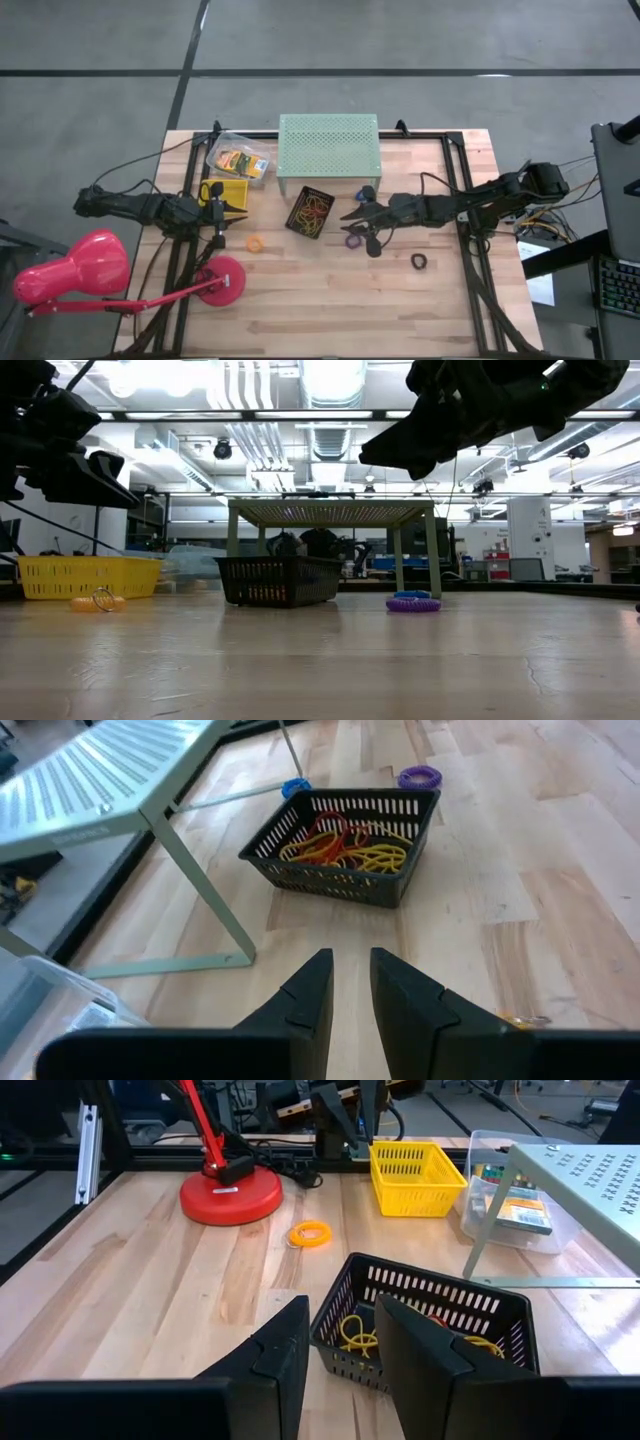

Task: Pick & Place Office Desk Supplies
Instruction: Put the yellow spring rubber band into the yellow bin

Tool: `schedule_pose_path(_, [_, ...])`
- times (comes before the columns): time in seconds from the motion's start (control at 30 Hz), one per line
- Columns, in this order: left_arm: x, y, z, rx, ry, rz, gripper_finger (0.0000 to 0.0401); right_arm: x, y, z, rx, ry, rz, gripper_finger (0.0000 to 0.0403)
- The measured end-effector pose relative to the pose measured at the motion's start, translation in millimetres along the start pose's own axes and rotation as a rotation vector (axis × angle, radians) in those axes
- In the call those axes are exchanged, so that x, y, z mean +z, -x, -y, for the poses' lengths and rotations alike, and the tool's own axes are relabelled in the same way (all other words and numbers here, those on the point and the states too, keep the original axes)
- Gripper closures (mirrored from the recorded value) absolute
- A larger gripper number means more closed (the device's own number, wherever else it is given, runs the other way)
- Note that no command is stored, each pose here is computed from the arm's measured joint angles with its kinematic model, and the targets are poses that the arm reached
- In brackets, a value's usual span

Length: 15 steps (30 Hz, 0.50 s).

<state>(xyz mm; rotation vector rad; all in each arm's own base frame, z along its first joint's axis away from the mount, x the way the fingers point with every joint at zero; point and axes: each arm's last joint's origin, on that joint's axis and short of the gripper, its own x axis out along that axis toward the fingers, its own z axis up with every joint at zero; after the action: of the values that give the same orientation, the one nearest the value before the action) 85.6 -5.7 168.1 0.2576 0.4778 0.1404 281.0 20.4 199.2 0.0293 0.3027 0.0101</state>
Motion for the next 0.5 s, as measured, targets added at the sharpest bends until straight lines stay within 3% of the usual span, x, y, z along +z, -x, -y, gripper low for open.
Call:
schedule_pose_path(0.27, [7,0,-1,0.006,-0.024,0.065,0.033,0,0,0,0.0,0.0,0.0,0.0291])
schedule_pose_path(0.5, [38,8,0,-0.15,-0.245,0.462,0.0345,0,0,0,0.0,0.001,0.0,0.0291])
